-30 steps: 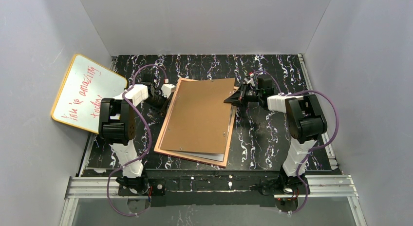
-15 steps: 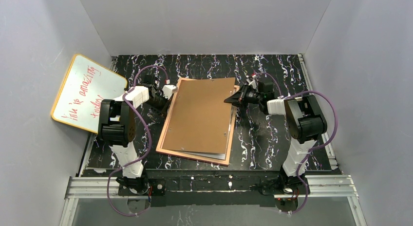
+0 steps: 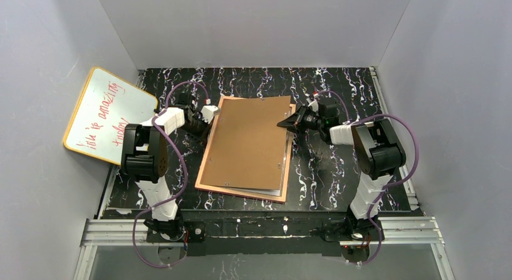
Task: Put the photo into the frame
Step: Place the photo frame item in the photo frame.
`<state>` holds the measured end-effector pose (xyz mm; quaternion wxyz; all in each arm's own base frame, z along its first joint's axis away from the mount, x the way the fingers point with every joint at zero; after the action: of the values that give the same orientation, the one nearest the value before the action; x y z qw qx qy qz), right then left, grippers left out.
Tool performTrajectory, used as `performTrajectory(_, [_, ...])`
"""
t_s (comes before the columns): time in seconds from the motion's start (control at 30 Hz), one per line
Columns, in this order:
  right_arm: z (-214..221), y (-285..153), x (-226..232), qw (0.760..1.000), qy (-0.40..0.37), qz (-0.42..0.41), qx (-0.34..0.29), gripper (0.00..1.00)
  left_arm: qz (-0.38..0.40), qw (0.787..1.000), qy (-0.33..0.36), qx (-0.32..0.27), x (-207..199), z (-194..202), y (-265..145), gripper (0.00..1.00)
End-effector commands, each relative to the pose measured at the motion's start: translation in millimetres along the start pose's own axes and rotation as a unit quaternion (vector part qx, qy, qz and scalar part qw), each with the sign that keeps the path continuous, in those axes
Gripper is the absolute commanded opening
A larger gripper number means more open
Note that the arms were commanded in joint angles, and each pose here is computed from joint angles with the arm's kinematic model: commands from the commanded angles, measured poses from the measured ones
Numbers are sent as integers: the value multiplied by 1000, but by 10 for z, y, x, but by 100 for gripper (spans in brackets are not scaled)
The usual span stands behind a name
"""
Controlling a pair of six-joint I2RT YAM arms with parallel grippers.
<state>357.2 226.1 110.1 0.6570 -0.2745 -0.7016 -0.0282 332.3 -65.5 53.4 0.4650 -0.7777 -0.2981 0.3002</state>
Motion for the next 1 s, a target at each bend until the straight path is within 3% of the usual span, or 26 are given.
performTrajectory(0.0, [131,119,91,999,-42,7,-23,1,76,994,-19,76,-335,417,185,0])
performTrajectory(0.3, [112,258,57,988,-79,132,-12,2,85,994,-14,63,-373,365,134,0])
performTrajectory(0.47, [174,229,92,982,-63,176,-23,40,77,995,-13,62,-336,348,122,0])
performTrajectory(0.73, [176,127,141,968,-67,233,-64,75,66,996,-24,47,-261,306,61,0])
performTrajectory(0.8, [141,103,156,961,-77,258,-69,97,65,997,-26,45,-244,308,44,0])
performTrajectory(0.97, [129,62,190,941,-101,316,-62,99,62,997,-32,44,-193,340,24,0])
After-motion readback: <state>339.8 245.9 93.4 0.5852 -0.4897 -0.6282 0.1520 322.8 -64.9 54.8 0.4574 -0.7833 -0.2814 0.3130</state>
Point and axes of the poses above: each gripper's point midway between its finger pads, its own y axis out along the fingers, its own x axis along the line the jaws close on, z = x × y, the point moved 4 cm from there along -y, back along the fingers, and after that the axes turned 1 degree about y, right-handed, at the moved point
